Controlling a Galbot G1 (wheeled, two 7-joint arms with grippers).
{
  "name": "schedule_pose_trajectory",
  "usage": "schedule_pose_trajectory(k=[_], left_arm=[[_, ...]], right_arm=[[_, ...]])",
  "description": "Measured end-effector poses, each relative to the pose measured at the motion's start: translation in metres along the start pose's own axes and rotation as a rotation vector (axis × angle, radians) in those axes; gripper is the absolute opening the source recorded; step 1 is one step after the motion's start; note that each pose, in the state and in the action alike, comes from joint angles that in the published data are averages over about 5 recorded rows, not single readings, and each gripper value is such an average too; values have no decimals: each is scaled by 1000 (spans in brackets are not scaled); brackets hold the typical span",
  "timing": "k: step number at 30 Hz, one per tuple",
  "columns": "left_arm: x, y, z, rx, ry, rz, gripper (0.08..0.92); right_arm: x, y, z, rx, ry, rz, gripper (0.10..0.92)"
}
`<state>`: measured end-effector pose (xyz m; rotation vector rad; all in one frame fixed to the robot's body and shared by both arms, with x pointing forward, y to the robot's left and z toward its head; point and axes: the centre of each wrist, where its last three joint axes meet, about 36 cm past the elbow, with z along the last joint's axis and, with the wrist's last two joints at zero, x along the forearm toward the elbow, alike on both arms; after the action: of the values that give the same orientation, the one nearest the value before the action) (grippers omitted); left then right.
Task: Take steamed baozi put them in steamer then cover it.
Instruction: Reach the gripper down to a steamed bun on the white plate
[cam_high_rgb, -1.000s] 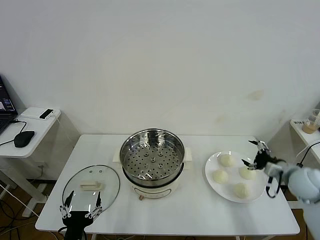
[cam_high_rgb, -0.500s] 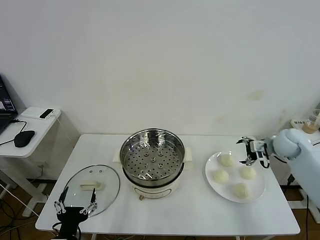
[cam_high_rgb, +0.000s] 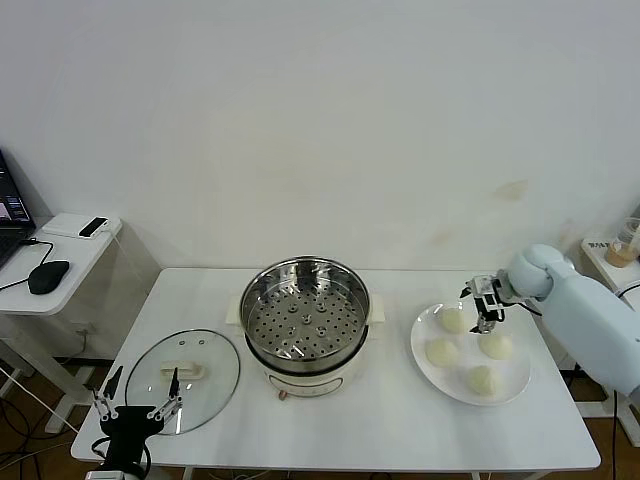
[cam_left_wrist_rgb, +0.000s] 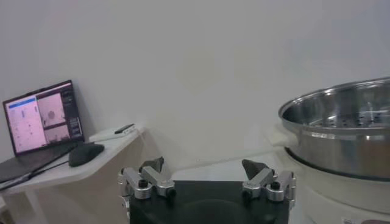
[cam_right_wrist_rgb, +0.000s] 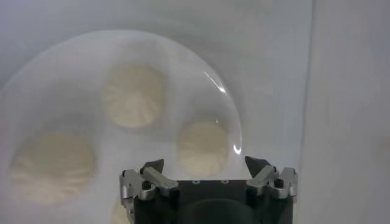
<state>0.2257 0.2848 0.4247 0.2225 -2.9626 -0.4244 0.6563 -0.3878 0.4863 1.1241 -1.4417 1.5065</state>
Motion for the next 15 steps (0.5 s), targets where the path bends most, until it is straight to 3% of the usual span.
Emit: schedule_pose_trajectory(k=[15], left_arm=[[-1,2,3,1,6,-5,823]], right_arm=[[-33,-10,-12,-30,31,-28,811]])
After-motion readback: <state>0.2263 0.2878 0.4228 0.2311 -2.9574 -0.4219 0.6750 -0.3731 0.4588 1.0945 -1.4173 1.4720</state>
